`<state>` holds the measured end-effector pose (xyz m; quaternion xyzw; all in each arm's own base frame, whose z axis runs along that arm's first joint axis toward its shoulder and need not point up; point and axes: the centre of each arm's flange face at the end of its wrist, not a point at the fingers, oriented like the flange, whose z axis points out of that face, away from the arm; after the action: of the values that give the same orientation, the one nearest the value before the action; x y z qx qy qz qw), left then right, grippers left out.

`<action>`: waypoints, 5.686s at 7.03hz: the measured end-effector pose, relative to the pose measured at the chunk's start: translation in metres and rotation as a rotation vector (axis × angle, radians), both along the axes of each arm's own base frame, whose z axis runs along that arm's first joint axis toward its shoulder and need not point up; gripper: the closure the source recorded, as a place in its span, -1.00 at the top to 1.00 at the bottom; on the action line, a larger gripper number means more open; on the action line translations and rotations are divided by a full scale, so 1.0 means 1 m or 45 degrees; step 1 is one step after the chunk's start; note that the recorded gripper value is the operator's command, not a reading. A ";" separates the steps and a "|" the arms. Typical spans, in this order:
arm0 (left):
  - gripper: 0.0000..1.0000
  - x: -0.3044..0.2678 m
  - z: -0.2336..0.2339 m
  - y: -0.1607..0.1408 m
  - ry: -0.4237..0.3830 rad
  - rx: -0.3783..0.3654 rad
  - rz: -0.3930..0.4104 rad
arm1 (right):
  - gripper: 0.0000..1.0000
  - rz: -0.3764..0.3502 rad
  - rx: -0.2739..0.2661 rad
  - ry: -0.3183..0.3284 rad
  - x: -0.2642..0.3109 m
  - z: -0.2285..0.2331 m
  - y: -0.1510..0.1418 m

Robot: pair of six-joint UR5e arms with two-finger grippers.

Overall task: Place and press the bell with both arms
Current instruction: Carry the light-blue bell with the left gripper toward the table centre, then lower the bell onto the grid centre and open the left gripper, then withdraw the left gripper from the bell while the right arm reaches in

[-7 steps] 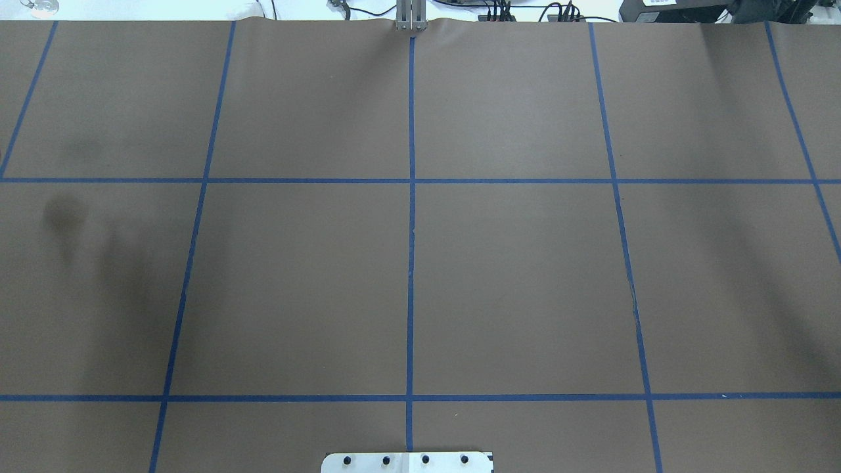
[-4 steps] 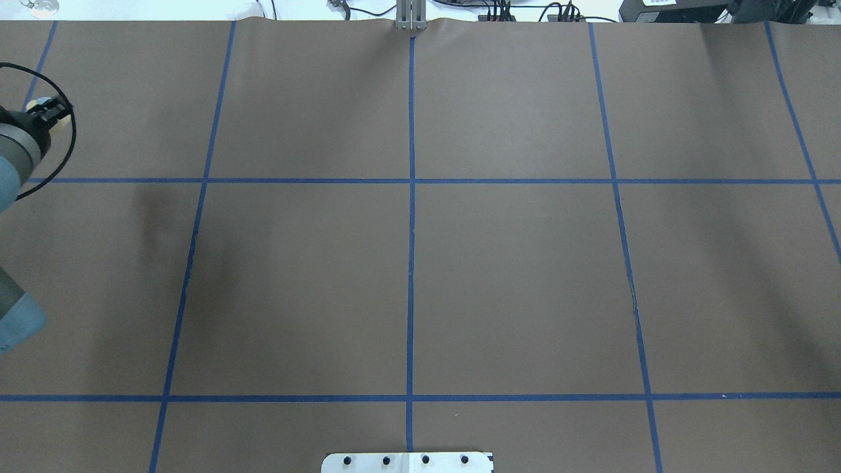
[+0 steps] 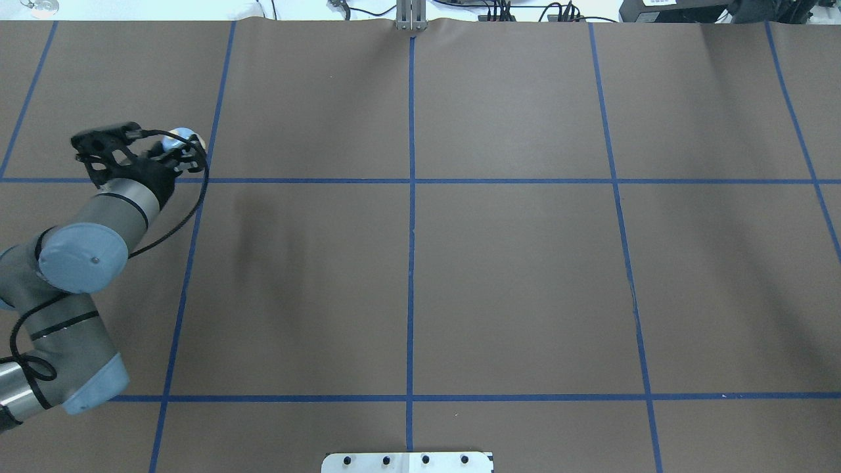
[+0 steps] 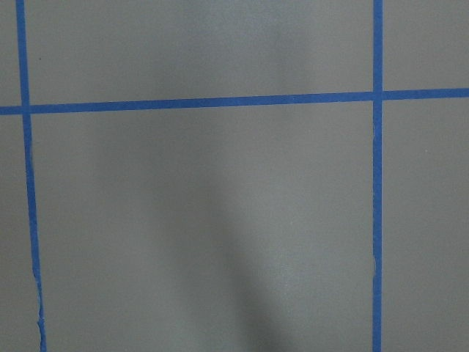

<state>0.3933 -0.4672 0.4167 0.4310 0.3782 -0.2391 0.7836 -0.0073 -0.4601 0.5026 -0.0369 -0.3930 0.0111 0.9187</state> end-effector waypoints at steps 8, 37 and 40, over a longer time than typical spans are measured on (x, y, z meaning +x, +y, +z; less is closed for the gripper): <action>-1.00 0.133 -0.130 0.000 0.004 0.619 0.515 | 1.00 -0.028 -0.076 0.004 -0.012 0.006 -0.005; 1.00 0.234 -0.160 0.041 -0.016 0.582 0.497 | 1.00 -0.033 -0.134 0.017 -0.016 0.030 -0.019; 1.00 0.202 -0.179 0.028 0.061 0.596 0.436 | 1.00 -0.048 -0.015 0.016 -0.026 -0.015 -0.044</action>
<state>0.5953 -0.4396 0.2377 0.5242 0.5087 -0.0197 0.6827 -0.0328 -0.5039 0.4879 -0.0498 -0.3864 -0.0037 0.9210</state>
